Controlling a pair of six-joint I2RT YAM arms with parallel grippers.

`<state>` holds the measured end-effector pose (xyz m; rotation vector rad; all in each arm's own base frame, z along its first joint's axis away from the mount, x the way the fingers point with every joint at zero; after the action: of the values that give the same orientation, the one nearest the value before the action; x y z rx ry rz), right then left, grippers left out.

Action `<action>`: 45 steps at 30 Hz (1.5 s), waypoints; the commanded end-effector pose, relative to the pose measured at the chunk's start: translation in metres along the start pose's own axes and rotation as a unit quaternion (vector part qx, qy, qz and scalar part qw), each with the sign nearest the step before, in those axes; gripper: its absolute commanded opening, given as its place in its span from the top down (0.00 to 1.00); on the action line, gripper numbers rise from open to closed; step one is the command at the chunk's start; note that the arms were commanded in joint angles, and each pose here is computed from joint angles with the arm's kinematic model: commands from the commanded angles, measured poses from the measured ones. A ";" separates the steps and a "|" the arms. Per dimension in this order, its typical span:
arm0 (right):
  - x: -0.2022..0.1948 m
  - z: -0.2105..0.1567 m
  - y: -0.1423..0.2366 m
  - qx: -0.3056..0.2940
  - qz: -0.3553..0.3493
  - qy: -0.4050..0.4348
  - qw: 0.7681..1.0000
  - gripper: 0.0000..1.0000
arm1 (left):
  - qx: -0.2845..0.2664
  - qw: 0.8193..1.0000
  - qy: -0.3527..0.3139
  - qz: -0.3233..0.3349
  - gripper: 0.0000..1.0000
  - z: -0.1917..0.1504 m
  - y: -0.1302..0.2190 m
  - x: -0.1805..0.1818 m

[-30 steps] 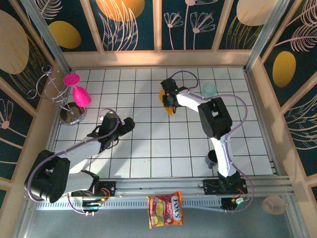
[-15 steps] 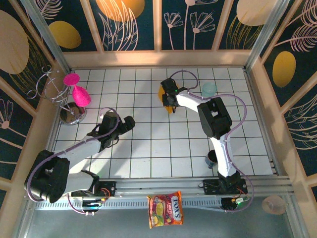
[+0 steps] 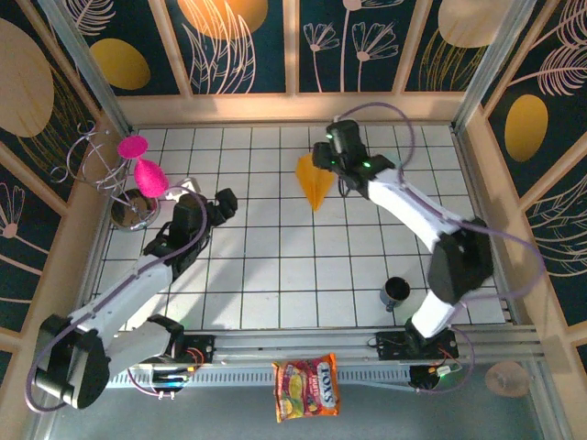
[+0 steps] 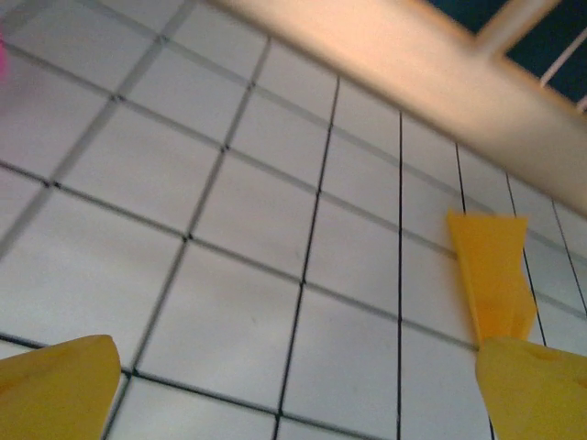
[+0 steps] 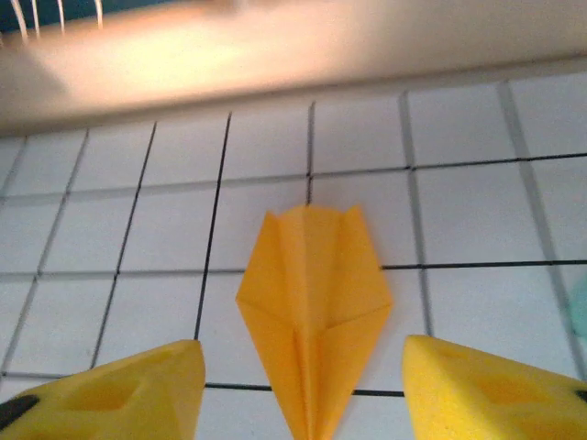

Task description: Fold a paper plane with a square sheet of paper (pick it up from the middle)

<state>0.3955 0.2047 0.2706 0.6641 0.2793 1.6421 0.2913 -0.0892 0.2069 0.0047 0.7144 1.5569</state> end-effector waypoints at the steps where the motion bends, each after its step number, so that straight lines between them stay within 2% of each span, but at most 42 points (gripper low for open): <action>1: -0.052 0.004 0.026 -0.083 -0.086 -0.032 0.992 0.32 | -0.107 0.992 -0.029 0.055 0.01 0.027 0.018 0.017; 4: -0.095 -0.001 0.057 -0.146 -0.146 -0.057 0.977 0.15 | -0.175 0.980 -0.057 0.081 0.01 0.037 0.030 0.030; 7: -0.139 -0.010 0.077 -0.187 -0.197 -0.084 0.959 0.05 | -0.224 0.965 -0.078 0.111 0.01 0.036 0.040 0.045; 12: -0.206 -0.041 0.091 -0.214 -0.278 -0.120 0.929 0.02 | -0.247 0.946 -0.128 0.164 0.01 0.025 0.042 0.066; 16: -0.235 -0.064 0.096 -0.250 -0.300 -0.102 0.915 0.02 | -0.238 0.941 -0.155 0.183 0.01 0.012 0.034 0.084; 22: -0.256 -0.086 0.078 -0.235 -0.266 -0.087 0.931 0.01 | -0.230 0.944 -0.173 0.161 0.01 0.001 0.017 0.100; 25: -0.261 -0.094 0.071 -0.249 -0.250 -0.072 0.933 0.01 | -0.226 0.948 -0.178 0.134 0.01 -0.001 0.004 0.103; 28: -0.254 -0.097 0.068 -0.288 -0.206 -0.049 0.934 0.01 | -0.222 0.948 -0.184 0.135 0.01 0.001 -0.008 0.108; 30: -0.251 -0.099 0.066 -0.305 -0.186 -0.042 0.933 0.01 | -0.223 0.949 -0.193 0.111 0.01 0.008 -0.018 0.105; 36: -0.252 -0.102 0.047 -0.294 -0.159 -0.023 0.942 0.01 | -0.200 0.956 -0.205 0.070 0.01 0.018 -0.044 0.104; 45: -0.252 -0.108 0.035 -0.270 -0.102 -0.014 0.957 0.01 | -0.204 0.959 -0.187 0.054 0.01 0.013 -0.054 0.118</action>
<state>0.3131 -0.0303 0.1274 0.2766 -0.0837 1.3452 0.3260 0.0229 0.1292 0.1275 0.1444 1.7595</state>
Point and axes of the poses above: each hand's point on the last joint's axis, 136 mm out from that joint toward the fingers, its own y axis back along the fingers, its own x axis along the line the jaws close on, z = x × y, the point moved 5 cm from there along y, back along the fingers, and after that the axes turned 4 degrees about -y, right-handed, at the moved point
